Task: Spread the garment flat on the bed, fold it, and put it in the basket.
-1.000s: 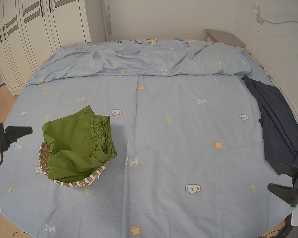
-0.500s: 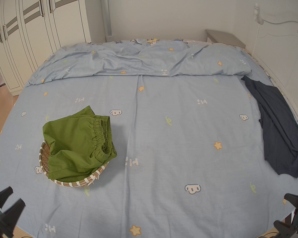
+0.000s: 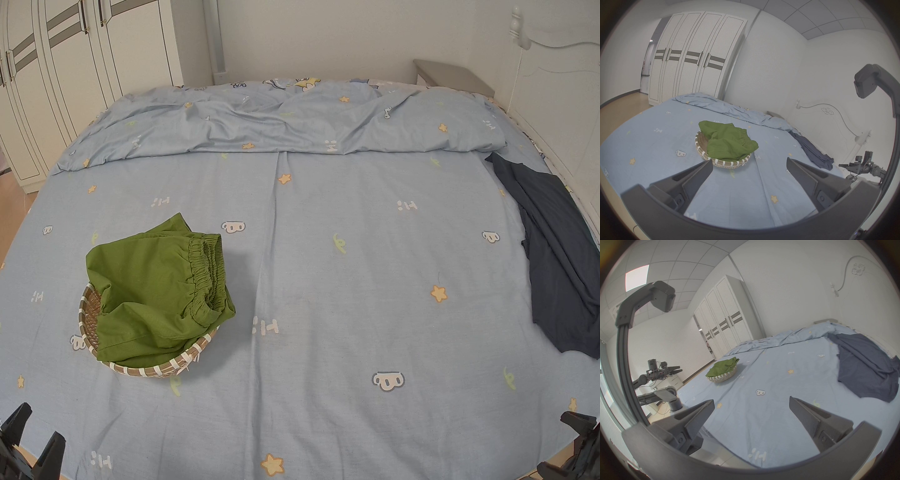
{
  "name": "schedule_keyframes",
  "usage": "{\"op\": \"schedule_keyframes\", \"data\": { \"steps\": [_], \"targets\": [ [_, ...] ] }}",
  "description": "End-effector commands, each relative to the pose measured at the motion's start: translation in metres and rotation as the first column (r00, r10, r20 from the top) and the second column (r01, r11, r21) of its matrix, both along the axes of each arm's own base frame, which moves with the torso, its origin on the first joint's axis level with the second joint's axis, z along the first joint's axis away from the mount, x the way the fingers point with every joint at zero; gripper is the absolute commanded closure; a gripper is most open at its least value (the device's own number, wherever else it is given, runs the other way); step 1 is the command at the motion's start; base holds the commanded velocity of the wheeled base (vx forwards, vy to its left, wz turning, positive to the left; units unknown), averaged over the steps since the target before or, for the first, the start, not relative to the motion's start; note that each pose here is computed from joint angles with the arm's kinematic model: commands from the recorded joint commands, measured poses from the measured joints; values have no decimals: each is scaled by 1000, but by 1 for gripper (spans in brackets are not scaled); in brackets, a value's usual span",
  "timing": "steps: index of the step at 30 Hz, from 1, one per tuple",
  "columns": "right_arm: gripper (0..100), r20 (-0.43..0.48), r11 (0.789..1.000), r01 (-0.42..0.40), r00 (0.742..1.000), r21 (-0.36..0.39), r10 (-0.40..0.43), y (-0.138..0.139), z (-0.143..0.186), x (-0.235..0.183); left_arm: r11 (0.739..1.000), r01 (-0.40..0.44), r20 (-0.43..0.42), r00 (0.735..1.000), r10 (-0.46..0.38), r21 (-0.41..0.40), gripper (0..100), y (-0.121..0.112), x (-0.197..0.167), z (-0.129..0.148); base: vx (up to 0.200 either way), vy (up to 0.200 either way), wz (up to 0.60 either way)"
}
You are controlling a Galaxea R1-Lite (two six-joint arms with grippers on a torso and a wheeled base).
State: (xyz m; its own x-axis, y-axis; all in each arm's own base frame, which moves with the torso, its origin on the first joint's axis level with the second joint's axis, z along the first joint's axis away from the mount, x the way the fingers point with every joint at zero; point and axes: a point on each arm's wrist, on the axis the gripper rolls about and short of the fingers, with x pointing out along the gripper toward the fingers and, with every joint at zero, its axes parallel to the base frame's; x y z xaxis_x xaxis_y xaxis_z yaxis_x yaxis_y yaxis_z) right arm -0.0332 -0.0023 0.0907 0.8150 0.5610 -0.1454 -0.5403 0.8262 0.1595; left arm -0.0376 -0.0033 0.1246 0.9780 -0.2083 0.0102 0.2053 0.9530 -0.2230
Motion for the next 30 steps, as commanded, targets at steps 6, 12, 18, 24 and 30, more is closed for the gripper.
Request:
{"op": "schedule_keyframes", "data": {
  "steps": [6, 12, 18, 24, 30],
  "targets": [
    [0, 143, 928, 372, 918, 13, -370, -8, -9, 8, 941, -277, 45, 961, 273, 194, 0, 5, 14, -47, 0, 0, 0],
    [0, 183, 886, 463, 868, 38, -462, -9, -10, 11, 941, -269, 41, 963, 267, 205, 0, 5, 15, -48, 0, 0, 0],
    [0, 120, 880, 475, 875, -17, -469, -7, -9, 15, 942, -250, 41, 968, 247, 224, 0, 5, 15, -49, 0, 0, 0],
    [0, 42, 805, 582, 812, -110, -582, -3, -7, 23, 942, -249, 39, 968, 247, 226, 0, 5, 15, -49, 0, 0, 0],
    [0, 191, 773, 635, 757, 15, -625, 0, -10, 9, 942, -251, 38, 968, 248, 221, 0, 5, 15, -49, 0, 0, 0]
  ]
}}
